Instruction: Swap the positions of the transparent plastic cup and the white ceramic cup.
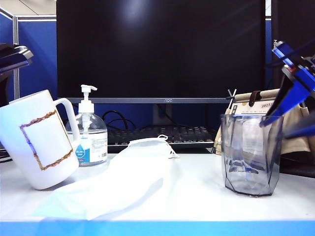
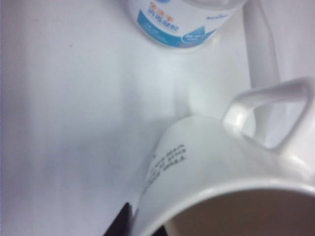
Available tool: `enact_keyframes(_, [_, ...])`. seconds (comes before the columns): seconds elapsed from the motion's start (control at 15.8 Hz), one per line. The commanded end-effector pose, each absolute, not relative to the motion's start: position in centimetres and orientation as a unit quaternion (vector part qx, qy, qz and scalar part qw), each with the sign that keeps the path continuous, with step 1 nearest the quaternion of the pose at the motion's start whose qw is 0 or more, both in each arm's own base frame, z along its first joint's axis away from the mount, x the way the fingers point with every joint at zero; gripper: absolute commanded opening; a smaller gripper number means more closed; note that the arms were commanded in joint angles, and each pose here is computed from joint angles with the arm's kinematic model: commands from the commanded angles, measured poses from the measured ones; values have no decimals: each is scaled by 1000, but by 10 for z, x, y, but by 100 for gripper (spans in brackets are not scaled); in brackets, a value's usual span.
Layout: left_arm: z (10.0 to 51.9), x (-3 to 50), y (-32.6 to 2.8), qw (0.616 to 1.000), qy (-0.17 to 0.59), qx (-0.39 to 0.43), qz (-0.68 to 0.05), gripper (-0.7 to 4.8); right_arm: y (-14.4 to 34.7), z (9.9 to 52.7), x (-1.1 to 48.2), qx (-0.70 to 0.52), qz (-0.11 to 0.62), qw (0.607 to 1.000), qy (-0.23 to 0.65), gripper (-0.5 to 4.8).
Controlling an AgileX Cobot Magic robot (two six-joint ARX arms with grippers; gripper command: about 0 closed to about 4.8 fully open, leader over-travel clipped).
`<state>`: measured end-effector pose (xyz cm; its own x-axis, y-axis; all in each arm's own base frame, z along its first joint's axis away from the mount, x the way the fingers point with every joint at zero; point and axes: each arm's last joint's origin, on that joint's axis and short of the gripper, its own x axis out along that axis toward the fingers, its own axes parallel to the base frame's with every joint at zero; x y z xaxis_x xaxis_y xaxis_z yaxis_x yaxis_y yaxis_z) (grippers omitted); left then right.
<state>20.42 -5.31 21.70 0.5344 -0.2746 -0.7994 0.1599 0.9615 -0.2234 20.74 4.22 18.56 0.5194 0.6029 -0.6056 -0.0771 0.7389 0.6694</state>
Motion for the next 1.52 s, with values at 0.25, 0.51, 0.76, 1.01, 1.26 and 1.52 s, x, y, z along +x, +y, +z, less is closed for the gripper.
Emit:
enact_keyframes(0.25, [216,203,-52,871,474,-49,-122,-6,43,171,215,294,191,808,474,159])
enact_keyframes(0.51, [216,203,-52,871,474,-49,-122,-6,43,164,218,292,191,803,483,24])
enact_keyframes(0.76, [218,204,-53,869,473,-52,-137,-6,45,171,222,289,219,810,462,-8])
enact_keyframes(1.01, [252,210,-59,874,446,-26,-191,-6,46,194,223,291,248,815,435,-8])
enact_keyframes(1.26, [298,214,-63,891,403,8,-209,-6,43,241,208,275,262,852,360,-9])
enact_keyframes(1.52, [310,222,-81,865,428,37,-259,-6,41,272,194,259,261,866,338,-8])
